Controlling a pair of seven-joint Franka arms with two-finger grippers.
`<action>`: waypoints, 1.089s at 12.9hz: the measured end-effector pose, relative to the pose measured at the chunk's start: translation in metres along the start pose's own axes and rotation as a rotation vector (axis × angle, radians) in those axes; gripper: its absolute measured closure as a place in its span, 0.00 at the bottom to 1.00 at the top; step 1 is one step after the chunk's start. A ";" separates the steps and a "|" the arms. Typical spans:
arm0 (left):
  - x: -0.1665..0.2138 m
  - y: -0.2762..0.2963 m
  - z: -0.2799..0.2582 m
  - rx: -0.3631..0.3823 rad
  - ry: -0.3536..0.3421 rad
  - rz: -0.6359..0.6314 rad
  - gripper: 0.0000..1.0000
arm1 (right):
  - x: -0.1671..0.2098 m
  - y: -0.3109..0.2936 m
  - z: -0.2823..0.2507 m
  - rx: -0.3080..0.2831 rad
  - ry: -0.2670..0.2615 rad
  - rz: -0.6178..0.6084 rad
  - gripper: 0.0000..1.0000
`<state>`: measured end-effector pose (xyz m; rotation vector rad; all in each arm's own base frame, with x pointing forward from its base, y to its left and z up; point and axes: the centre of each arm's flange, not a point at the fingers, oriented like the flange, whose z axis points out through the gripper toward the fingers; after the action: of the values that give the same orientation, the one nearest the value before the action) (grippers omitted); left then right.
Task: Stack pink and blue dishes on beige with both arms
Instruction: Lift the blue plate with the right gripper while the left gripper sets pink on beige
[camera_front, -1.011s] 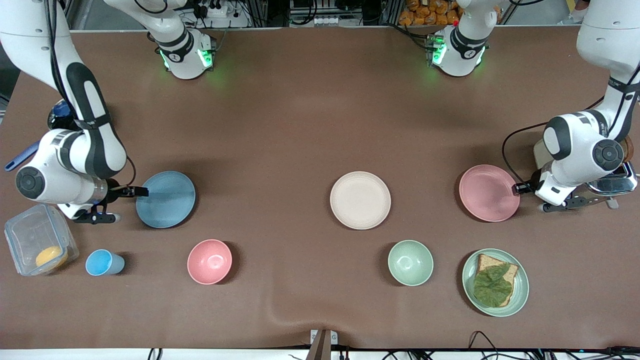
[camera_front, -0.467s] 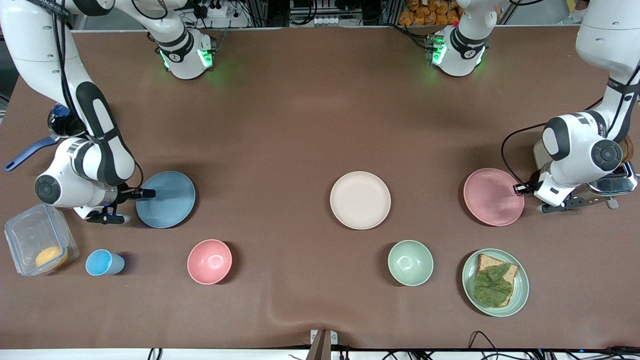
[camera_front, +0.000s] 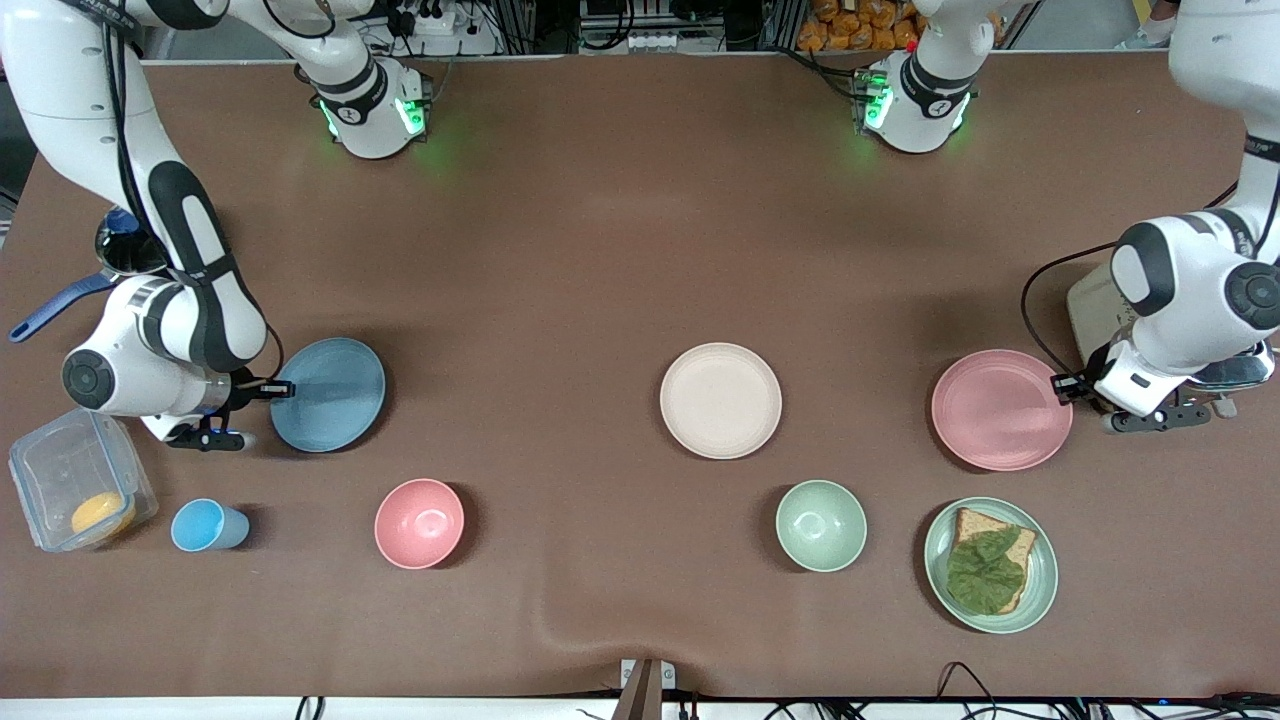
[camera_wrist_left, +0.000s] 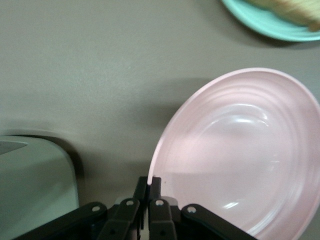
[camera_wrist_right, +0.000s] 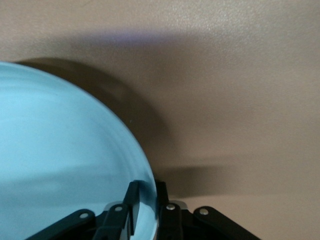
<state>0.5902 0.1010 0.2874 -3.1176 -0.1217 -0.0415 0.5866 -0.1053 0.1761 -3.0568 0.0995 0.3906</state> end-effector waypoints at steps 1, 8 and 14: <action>0.004 0.011 -0.027 -0.042 -0.034 -0.018 0.95 | 0.000 -0.002 -0.001 0.000 0.003 -0.003 0.85; 0.005 0.136 -0.130 -0.179 -0.189 -0.213 0.95 | 0.012 -0.034 -0.038 -0.009 0.072 -0.066 0.93; -0.016 0.280 -0.077 -0.137 -0.238 -0.364 0.95 | 0.016 -0.061 -0.094 -0.020 0.169 -0.159 0.94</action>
<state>0.5939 -0.1812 0.3578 -3.1739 -0.7160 0.3289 0.6297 -0.0513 0.2661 -3.0828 -0.1406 0.1238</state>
